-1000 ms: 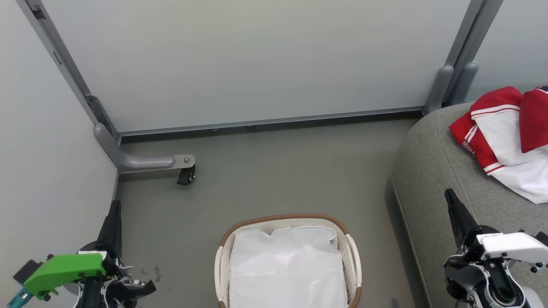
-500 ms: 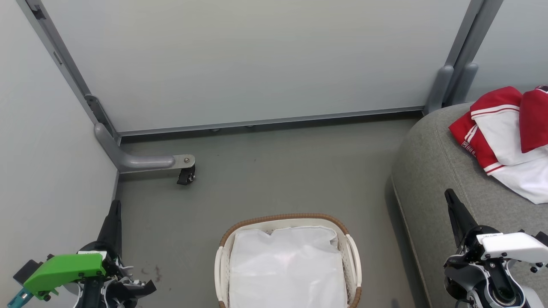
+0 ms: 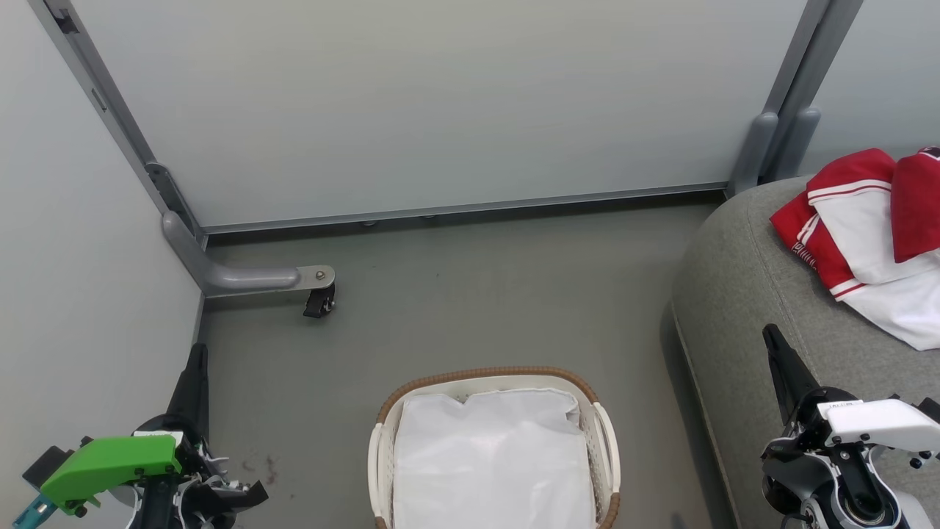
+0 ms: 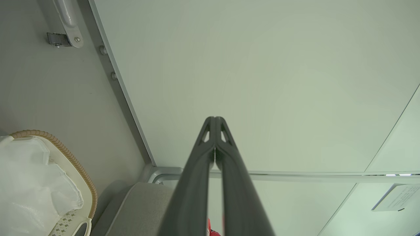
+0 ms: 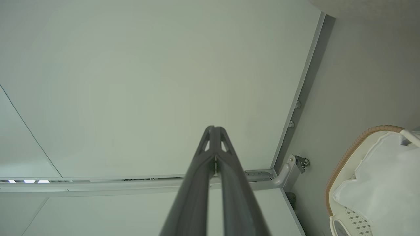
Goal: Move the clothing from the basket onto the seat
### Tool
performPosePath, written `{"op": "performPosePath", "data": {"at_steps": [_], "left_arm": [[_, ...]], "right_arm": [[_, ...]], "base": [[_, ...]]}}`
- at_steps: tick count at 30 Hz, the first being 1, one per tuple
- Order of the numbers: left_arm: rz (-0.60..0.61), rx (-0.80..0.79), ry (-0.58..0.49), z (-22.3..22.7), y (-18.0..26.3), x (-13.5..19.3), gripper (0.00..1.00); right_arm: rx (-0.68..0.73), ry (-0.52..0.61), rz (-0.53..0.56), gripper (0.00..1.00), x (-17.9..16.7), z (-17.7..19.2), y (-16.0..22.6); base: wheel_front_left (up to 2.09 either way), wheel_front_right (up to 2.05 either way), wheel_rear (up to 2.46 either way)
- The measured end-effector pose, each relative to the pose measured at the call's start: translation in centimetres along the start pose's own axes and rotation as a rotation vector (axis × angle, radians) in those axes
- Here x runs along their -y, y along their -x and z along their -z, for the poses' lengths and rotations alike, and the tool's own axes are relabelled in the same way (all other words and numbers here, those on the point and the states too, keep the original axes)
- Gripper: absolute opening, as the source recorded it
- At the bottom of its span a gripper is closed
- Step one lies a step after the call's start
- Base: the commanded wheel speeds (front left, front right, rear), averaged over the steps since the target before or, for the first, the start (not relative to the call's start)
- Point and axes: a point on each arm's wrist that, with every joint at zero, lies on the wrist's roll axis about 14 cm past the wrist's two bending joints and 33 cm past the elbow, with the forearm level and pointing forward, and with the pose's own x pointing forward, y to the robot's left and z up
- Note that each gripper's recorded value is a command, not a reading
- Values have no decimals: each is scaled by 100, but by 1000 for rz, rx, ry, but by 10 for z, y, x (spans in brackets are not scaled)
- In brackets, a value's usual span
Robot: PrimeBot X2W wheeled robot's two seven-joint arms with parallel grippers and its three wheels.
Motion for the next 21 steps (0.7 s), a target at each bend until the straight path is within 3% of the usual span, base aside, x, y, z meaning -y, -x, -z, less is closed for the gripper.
{"op": "performPosePath", "data": {"at_steps": [21], "left_arm": [[0, 0, 0, 0, 0, 0, 0]], "right_arm": [[0, 0, 0, 0, 0, 0, 0]], "base": [[0, 0, 0]]}}
